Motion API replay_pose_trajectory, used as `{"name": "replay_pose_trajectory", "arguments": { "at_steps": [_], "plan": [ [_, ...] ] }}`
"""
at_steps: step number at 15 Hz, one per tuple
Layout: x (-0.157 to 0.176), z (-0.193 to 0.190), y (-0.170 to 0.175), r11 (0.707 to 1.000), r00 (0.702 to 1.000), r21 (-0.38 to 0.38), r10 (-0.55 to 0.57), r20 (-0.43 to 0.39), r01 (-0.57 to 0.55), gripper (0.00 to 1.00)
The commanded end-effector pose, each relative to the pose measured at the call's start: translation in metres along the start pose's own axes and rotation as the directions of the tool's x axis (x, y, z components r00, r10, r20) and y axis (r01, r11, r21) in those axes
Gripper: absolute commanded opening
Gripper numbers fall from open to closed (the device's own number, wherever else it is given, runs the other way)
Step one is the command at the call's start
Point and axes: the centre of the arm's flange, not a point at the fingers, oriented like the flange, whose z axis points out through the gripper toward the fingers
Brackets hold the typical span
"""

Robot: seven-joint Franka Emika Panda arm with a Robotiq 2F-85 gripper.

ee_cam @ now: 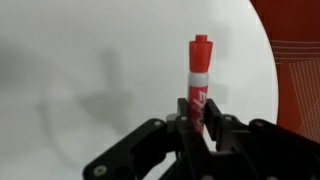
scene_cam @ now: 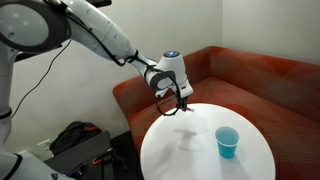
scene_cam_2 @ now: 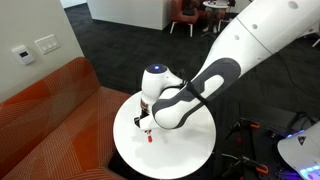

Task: Move the light blue cup to the right then place the red marker inside the cup

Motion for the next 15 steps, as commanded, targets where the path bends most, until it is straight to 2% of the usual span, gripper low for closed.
{"name": "replay_pose_trajectory", "arguments": {
  "at_steps": [1, 5, 9, 13, 15],
  "plan": [
    [-0.017, -0.056, 0.016, 1.000, 0.999, -0.020, -0.010, 0.045, 0.011, 0.05],
    [-0.019, -0.099, 0.038, 0.994, 0.992, -0.048, -0.091, 0.093, 0.095, 0.05],
    [0.003, -0.131, 0.076, 0.985, 0.992, -0.129, -0.103, 0.077, 0.112, 0.05],
    [0.033, -0.150, 0.111, 0.964, 0.997, -0.254, -0.082, -0.008, 0.077, 0.05],
    [0.044, -0.152, 0.117, 0.952, 0.995, -0.305, -0.053, -0.085, 0.025, 0.05]
  ]
}}
